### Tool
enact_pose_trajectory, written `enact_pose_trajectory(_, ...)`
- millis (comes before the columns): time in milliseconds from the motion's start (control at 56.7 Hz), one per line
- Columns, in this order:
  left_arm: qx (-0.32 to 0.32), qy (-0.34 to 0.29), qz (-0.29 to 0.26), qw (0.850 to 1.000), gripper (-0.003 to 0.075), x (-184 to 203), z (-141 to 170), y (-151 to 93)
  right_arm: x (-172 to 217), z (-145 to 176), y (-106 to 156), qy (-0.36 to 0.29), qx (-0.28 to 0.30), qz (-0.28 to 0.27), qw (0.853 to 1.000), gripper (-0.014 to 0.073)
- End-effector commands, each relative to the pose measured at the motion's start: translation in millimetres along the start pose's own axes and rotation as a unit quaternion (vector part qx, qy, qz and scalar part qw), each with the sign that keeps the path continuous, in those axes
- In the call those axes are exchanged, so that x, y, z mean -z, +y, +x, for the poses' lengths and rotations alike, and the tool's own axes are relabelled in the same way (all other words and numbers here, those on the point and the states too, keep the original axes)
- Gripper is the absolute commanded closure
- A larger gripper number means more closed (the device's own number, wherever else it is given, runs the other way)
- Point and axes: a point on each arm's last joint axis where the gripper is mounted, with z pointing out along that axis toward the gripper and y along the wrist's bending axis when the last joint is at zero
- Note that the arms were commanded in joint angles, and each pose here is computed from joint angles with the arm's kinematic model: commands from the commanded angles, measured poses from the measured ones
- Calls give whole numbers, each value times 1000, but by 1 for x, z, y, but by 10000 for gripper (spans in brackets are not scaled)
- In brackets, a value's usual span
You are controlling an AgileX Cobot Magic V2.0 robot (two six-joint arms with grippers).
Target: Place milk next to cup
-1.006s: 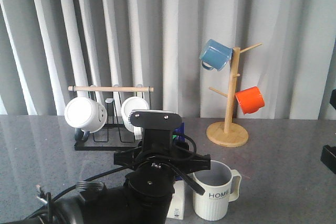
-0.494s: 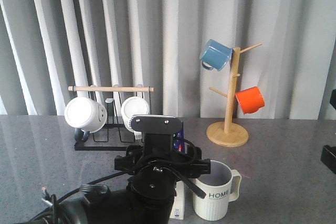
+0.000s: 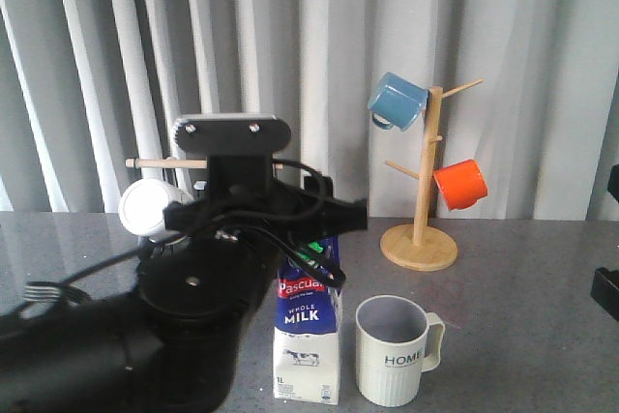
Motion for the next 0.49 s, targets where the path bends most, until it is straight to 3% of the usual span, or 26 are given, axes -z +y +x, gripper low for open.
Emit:
enact_pose_trajectory(0, 13, -83, 1, 996, 517, 29, -56, 15, 3, -18, -4, -55, 7, 11, 998, 603)
enact_pose_trajectory(88, 25, -106, -6, 994, 730, 42, -73, 25, 3, -18, -4, -55, 7, 11, 998, 603)
enact_pose_trajectory(265, 45, -129, -24, 990, 727, 57, -90, 37, 3, -18, -4, -55, 7, 11, 998, 603)
enact_pose_trajectory(477, 45, -129, -23, 990, 727, 56, -90, 37, 3, -18, -4, -55, 7, 11, 998, 603)
